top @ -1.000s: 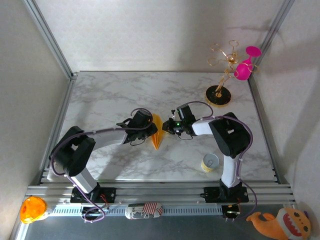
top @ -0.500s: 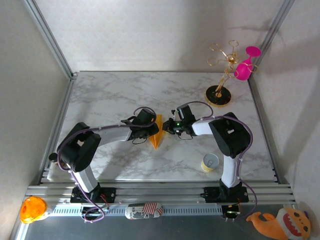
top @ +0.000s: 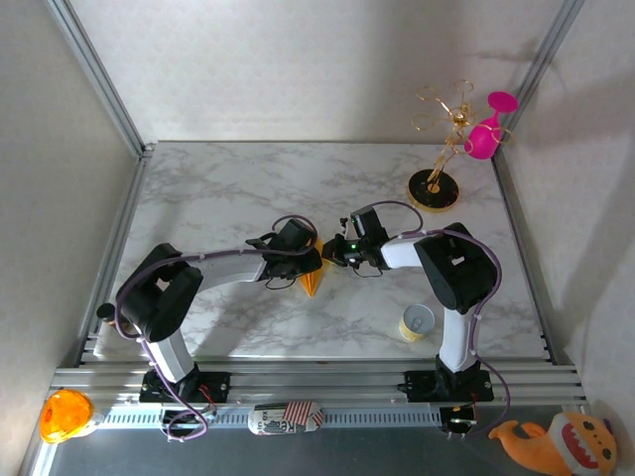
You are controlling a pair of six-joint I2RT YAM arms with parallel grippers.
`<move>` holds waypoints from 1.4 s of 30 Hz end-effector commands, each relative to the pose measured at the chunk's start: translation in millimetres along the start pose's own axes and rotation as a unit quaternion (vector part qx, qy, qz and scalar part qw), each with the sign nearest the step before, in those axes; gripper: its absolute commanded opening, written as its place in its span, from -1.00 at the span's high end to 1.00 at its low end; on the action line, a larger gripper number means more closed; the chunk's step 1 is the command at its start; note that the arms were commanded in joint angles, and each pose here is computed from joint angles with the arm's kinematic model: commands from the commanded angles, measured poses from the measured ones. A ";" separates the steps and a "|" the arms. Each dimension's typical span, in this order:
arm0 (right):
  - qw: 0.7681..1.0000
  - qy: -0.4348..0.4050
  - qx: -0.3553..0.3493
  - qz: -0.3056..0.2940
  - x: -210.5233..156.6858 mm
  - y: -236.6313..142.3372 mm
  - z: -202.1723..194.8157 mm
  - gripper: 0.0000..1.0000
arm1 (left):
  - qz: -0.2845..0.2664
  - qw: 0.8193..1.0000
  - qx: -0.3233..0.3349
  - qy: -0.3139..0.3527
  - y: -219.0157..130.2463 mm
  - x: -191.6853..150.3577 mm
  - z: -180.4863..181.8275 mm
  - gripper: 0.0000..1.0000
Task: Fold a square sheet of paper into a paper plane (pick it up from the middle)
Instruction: Move the paper plane to the center of the table.
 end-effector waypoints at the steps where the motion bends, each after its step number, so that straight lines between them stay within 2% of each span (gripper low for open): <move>1: 1.000 0.005 -0.007 0.007 -3.7 -2.2 -2.8 0.83 | -0.002 1.000 -0.014 0.011 -8.8 -0.8 -4.2 -0.04; 9: 1.000 0.006 -0.008 0.008 -3.8 -1.1 -3.4 0.79 | 0.016 0.999 -0.010 0.039 -1.0 -7.2 -7.2 -0.16; 13: 1.000 0.006 -0.008 0.010 -3.9 -0.8 -3.4 0.79 | 0.020 0.998 0.025 0.062 4.0 -9.0 -7.1 -0.15; 19: 1.000 0.009 -0.008 0.009 -3.3 -1.5 -3.5 0.78 | 0.015 0.996 0.044 0.078 5.4 -8.8 -9.5 -0.02; 28: 1.000 0.007 -0.003 0.004 -1.2 -5.1 1.9 0.69 | 0.003 0.994 0.074 0.080 7.9 -5.1 -9.0 0.33; 33: 1.000 0.005 -0.002 -0.010 3.1 -12.5 8.7 0.57 | -0.004 0.992 0.098 0.083 8.6 -2.3 -6.9 0.60; 38: 0.999 -0.002 -0.014 -0.040 8.8 -27.3 13.8 0.34 | -0.008 0.990 0.112 0.089 9.4 1.2 -7.0 0.70; 42: 0.996 -0.006 -0.037 -0.077 11.5 -43.8 11.2 0.07 | -0.012 0.988 0.119 0.097 11.1 4.7 -8.8 0.73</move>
Point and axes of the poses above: each hand's point on the last joint's axis, 136 mm out from that joint toward the fingers, its own y axis out along the fingers, its own z axis along the line the jaws close on, x = y × z, the point moved 8 cm from there along -y, back along the fingers, and after that the axes turned 3 degrees about y, right-handed, at the moved point
